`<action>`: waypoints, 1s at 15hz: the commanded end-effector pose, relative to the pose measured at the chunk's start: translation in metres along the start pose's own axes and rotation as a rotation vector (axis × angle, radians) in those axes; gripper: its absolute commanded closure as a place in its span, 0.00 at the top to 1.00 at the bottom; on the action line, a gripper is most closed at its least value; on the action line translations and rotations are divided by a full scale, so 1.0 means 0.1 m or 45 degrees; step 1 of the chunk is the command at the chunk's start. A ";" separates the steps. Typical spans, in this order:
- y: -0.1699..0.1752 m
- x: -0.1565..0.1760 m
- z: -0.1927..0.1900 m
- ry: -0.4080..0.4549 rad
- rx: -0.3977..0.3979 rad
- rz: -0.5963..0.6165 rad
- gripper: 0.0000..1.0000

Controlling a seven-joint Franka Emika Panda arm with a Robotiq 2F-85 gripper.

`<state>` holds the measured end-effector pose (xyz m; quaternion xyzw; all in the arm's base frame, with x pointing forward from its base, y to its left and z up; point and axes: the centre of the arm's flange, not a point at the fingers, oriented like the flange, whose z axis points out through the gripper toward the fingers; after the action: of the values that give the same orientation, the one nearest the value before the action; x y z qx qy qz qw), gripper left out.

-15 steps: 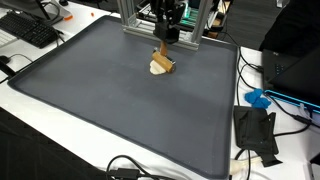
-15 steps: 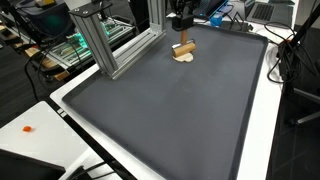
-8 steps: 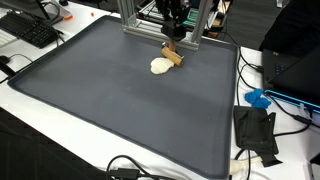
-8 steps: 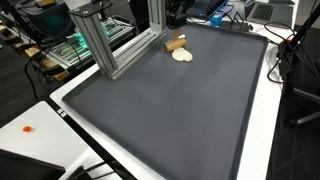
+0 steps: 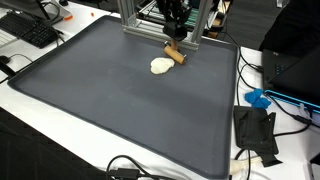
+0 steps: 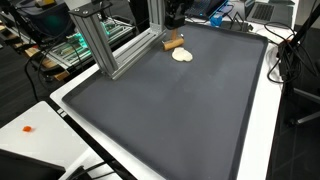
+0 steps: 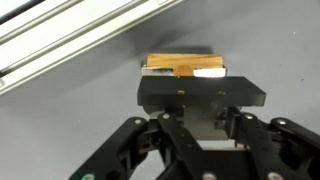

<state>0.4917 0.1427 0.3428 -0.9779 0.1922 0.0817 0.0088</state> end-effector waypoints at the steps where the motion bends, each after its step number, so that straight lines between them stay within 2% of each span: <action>1: 0.05 0.00 0.06 -0.001 0.018 -0.013 0.22; 11: 0.13 -0.18 -0.41 0.079 0.065 -0.106 0.22; 15: 0.22 -0.30 -0.68 0.153 0.084 -0.146 0.22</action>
<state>0.4878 0.1399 0.3901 -0.9874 0.1519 0.0355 0.0256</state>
